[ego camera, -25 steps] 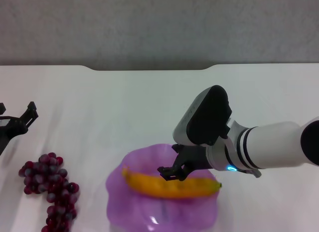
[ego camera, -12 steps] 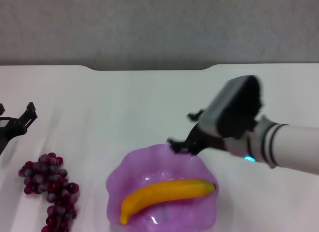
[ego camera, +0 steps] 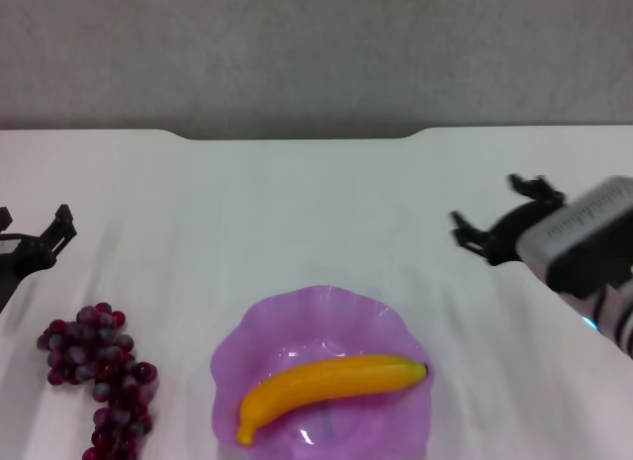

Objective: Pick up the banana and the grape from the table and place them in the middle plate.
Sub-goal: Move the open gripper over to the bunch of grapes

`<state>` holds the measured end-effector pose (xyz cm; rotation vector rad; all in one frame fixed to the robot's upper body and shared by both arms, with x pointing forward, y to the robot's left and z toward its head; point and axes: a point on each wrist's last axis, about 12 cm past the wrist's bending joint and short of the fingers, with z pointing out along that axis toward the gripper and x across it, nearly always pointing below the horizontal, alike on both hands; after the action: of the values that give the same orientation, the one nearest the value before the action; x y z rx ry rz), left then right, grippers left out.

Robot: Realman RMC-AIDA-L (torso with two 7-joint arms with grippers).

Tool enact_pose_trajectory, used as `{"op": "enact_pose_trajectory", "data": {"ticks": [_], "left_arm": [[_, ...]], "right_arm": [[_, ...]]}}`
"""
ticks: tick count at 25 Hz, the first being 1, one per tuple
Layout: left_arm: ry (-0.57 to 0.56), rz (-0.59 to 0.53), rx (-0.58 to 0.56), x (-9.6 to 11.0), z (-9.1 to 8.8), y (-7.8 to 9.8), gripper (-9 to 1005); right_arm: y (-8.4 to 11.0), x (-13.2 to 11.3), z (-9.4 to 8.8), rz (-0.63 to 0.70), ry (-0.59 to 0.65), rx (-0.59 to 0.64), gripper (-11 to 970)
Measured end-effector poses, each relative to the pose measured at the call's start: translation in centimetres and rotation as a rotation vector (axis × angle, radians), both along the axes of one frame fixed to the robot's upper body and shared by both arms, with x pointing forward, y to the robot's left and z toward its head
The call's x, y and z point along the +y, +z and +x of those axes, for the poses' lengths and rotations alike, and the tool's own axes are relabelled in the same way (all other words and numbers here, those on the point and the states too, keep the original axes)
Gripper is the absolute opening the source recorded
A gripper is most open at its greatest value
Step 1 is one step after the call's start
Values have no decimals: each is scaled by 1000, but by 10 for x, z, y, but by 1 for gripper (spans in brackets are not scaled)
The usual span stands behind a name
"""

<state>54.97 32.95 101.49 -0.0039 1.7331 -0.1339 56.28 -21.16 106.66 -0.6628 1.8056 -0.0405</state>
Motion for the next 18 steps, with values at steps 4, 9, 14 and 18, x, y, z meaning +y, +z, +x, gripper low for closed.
{"op": "enact_pose_trajectory", "data": {"ticks": [4,9,14,18], "left_arm": [[-3,-1,1,-2,1,0,859],[-5,-3,0,-3,1,0,859],[-19,-8,8,-7,1,-1,859],[-57,-17,13,-14,3,-1,859]], "right_arm": [[-21,-22,-8,3,-118,-89,892],[-39,-49,-25,68,-203,-231,892],[-48,-68,-30,140,-188,-268,892],[-50,-77,-35,151,-190,-281,892]]}}
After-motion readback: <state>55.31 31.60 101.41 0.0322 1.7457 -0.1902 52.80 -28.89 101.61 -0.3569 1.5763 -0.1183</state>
